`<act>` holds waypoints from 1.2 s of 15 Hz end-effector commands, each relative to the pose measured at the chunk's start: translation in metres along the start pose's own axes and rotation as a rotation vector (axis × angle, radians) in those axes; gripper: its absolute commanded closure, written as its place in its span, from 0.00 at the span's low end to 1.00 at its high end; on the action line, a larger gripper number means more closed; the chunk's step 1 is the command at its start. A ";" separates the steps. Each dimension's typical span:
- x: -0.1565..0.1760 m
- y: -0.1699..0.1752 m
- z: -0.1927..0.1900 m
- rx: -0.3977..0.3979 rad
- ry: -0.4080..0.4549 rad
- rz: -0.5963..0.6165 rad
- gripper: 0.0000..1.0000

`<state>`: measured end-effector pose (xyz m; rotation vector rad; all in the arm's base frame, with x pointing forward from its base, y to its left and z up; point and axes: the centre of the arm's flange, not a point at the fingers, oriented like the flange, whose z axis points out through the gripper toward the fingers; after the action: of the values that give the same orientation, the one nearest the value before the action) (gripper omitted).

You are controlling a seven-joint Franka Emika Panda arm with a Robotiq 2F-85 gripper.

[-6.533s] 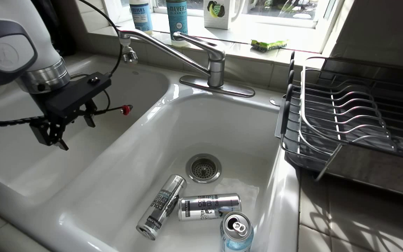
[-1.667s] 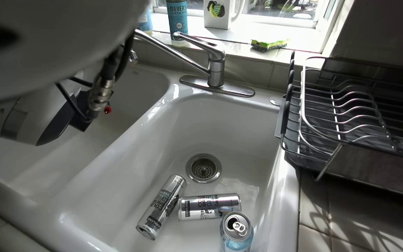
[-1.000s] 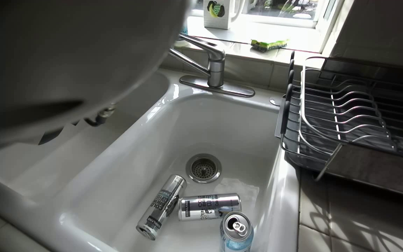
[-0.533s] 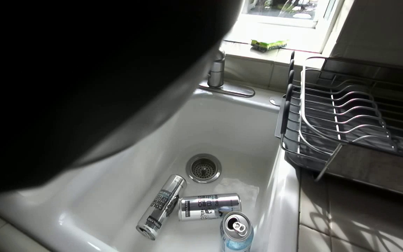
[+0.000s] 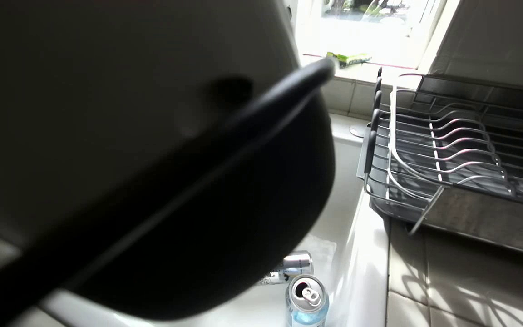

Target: Pick up the empty clear bottle from the sink and put it on the kitchen counter

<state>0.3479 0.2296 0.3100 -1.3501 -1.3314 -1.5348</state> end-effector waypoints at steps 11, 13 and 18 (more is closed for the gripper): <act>-0.040 0.019 0.060 0.142 0.086 0.274 0.96; -0.043 0.017 0.065 0.164 0.093 0.292 0.96; -0.050 0.010 0.080 0.211 0.098 0.303 0.96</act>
<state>0.3713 0.2950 0.2684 -1.2995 -1.1593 -1.2264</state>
